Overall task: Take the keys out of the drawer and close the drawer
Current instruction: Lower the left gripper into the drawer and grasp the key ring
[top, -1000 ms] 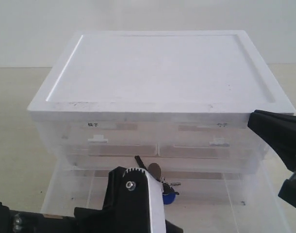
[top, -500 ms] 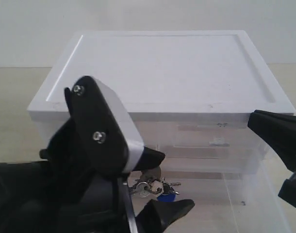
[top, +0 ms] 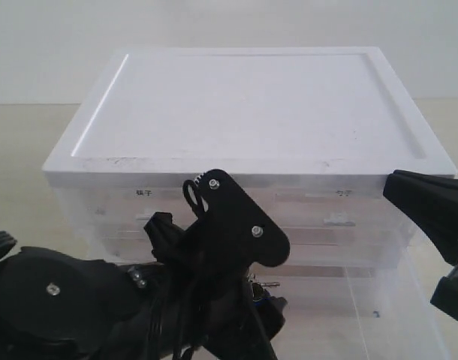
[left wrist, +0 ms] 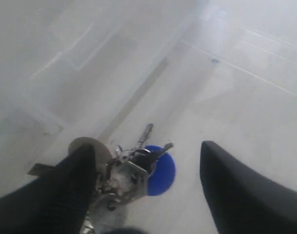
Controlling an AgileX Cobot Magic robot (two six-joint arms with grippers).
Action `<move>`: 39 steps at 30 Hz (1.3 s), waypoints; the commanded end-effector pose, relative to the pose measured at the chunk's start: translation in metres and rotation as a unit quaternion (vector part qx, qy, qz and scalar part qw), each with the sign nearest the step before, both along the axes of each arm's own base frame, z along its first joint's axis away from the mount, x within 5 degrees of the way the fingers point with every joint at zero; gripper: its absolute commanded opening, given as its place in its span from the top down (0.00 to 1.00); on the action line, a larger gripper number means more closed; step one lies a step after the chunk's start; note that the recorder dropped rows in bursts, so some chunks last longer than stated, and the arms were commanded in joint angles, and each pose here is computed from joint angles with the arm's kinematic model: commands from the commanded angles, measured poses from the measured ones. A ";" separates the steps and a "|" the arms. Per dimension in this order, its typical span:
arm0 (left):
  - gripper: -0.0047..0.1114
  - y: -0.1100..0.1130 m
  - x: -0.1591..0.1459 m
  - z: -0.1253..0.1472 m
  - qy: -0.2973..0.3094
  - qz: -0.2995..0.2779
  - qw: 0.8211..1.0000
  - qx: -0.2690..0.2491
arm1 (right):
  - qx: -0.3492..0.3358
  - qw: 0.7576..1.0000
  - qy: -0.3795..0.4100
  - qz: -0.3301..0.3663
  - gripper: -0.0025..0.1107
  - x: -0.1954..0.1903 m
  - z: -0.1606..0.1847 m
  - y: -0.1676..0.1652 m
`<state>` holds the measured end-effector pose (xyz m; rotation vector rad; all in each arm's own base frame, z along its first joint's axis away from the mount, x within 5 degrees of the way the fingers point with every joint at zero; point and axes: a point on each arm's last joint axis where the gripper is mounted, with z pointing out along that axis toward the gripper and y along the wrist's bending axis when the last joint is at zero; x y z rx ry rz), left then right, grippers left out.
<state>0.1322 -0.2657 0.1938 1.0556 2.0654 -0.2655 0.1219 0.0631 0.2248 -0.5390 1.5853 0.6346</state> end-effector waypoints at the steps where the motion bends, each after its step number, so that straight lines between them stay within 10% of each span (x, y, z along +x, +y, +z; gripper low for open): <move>1: 0.46 0.000 0.012 -0.006 0.002 0.048 0.999 0.004 | 0.002 1.000 0.007 -0.012 0.98 0.002 0.000 -0.002; 15: 0.47 -0.006 0.015 -0.028 0.054 0.032 0.998 0.008 | 0.003 1.000 0.008 -0.012 0.98 0.002 0.000 -0.002; 21: 0.91 -0.007 0.014 -0.029 0.046 0.011 0.999 0.018 | 0.003 1.000 0.009 -0.012 0.98 0.002 0.000 -0.002; 39: 0.92 0.005 -0.004 0.043 -0.031 -0.056 0.996 -0.060 | 0.003 1.000 0.009 -0.012 0.98 0.002 0.000 -0.002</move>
